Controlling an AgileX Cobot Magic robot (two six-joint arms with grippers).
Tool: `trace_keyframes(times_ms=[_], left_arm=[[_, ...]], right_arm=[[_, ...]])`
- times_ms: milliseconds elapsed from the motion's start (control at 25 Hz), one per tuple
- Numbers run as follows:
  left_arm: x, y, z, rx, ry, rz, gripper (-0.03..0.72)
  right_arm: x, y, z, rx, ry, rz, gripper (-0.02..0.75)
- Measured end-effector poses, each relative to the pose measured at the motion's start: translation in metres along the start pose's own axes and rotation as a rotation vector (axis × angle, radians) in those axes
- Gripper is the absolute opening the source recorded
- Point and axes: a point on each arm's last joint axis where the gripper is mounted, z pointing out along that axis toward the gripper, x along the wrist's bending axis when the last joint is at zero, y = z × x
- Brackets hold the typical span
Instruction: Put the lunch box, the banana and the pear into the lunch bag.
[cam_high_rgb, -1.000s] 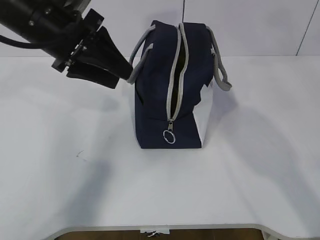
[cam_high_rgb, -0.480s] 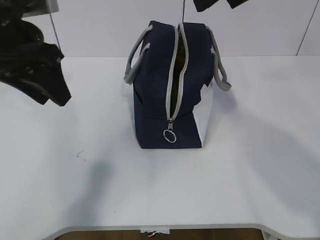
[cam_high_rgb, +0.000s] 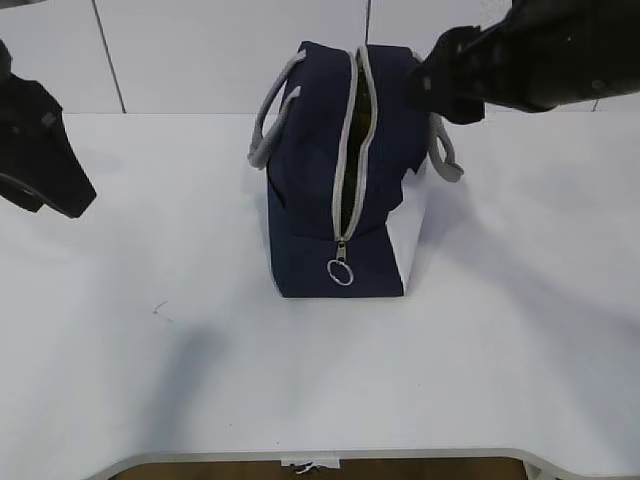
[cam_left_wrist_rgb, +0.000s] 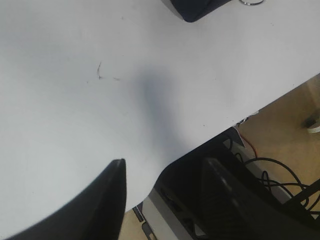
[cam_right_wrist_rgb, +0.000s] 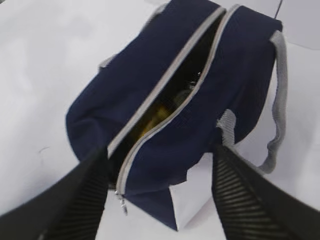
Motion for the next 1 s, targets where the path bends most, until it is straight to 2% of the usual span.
trace_keyframes(times_ms=[240, 360, 520, 720, 800, 960, 1000], left_arm=[[0.0, 0.0, 0.0, 0.0, 0.002, 0.0, 0.368], [0.0, 0.0, 0.0, 0.0, 0.002, 0.0, 0.348], [0.0, 0.0, 0.0, 0.0, 0.002, 0.0, 0.333], [0.0, 0.0, 0.0, 0.0, 0.002, 0.0, 0.328], [-0.001, 0.0, 0.0, 0.0, -0.01, -0.004, 0.328], [-0.002, 0.0, 0.0, -0.001, -0.018, -0.007, 0.328], [-0.002, 0.0, 0.0, -0.001, -0.019, -0.007, 0.328]], right_arm=[[-0.005, 0.005, 0.019, -0.131, -0.04, 0.003, 0.496], [-0.009, 0.006, 0.036, -0.197, -0.076, -0.078, 0.493], [-0.01, -0.004, 0.056, -0.159, -0.088, -0.209, 0.493], [0.008, -0.028, 0.068, -0.137, -0.044, -0.299, 0.492], [0.017, -0.052, 0.071, -0.134, -0.015, -0.32, 0.492], [0.021, -0.099, 0.069, -0.18, 0.003, -0.301, 0.492], [0.021, -0.101, 0.067, -0.229, 0.001, -0.29, 0.492]])
